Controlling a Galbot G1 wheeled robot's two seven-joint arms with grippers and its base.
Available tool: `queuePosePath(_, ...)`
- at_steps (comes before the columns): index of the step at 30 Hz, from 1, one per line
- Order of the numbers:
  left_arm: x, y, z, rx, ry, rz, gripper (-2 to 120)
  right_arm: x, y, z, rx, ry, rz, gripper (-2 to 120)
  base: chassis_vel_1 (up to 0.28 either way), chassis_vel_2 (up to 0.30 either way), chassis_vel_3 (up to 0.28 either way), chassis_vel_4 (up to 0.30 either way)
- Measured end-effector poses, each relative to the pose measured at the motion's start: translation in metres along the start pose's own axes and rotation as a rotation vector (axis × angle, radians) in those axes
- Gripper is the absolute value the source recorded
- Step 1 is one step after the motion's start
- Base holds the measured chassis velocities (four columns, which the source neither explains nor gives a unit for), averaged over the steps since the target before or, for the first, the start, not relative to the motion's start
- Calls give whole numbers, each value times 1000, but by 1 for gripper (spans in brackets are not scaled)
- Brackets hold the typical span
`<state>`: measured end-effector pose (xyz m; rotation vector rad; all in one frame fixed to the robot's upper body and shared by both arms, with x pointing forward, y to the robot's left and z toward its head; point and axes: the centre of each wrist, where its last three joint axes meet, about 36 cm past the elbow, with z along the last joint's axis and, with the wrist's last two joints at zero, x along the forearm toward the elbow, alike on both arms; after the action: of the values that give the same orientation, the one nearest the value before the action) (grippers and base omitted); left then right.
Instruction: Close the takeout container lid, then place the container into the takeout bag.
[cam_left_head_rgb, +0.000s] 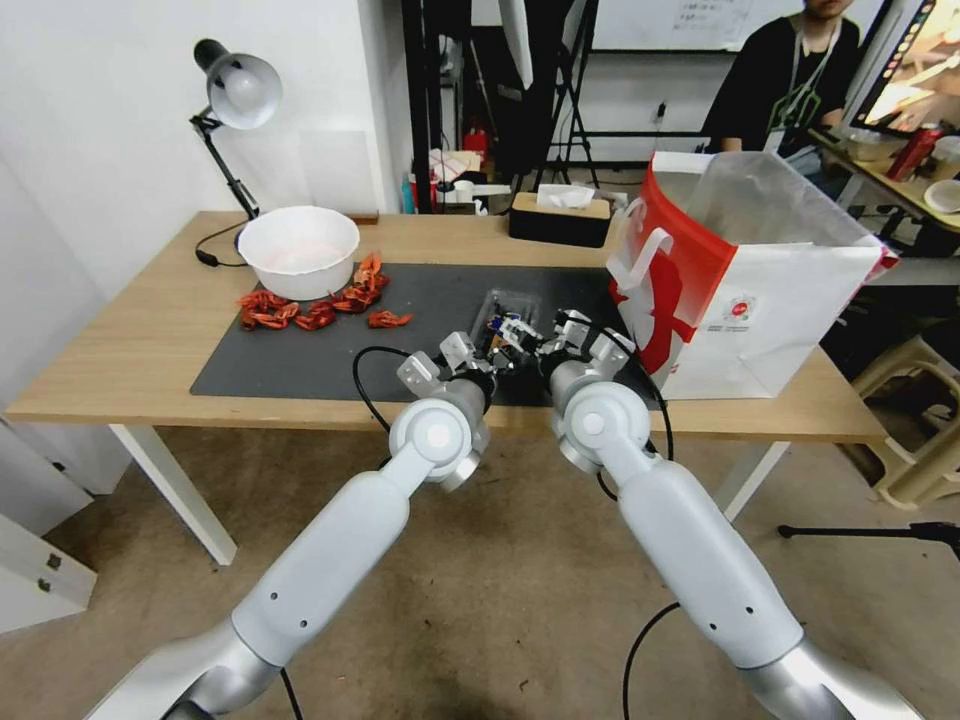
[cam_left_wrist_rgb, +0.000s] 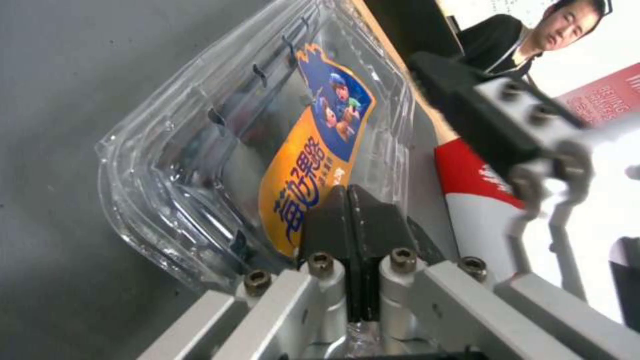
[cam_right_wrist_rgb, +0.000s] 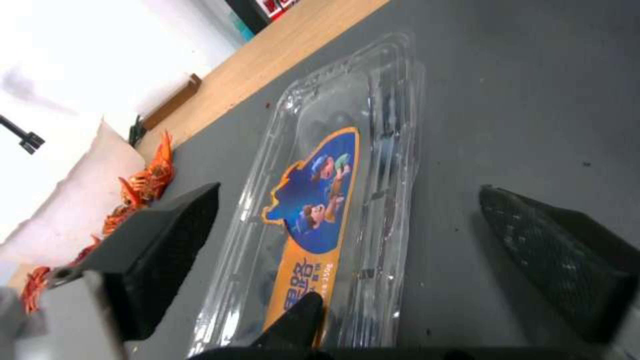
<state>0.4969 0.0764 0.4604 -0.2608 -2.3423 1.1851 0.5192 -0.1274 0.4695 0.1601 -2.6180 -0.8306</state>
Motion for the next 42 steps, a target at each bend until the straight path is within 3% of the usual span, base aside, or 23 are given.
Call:
queuePosePath(27, 5, -3, -1, -34, -24, 18, 0, -12, -6, 14, -1, 25, 11, 0, 0, 0, 0, 0)
queuePosePath(36, 10, 4, -1, -142, -96, 31, 0, -12, -6, 14, 6, 22, 11, 0, 0, 0, 0, 0)
queuePosePath(39, 18, 13, -5, -236, -159, 55, 15, -12, -6, 14, 11, 19, 11, 0, 0, 0, 0, 0)
queuePosePath(40, 18, 13, -5, -236, -159, 55, 15, -12, -6, 14, 11, 19, 11, 0, 0, 0, 0, 0)
queuePosePath(42, 25, 21, -12, -319, -220, 67, 25, -12, -5, 15, 14, 17, 11, 0, 0, 0, 0, 0)
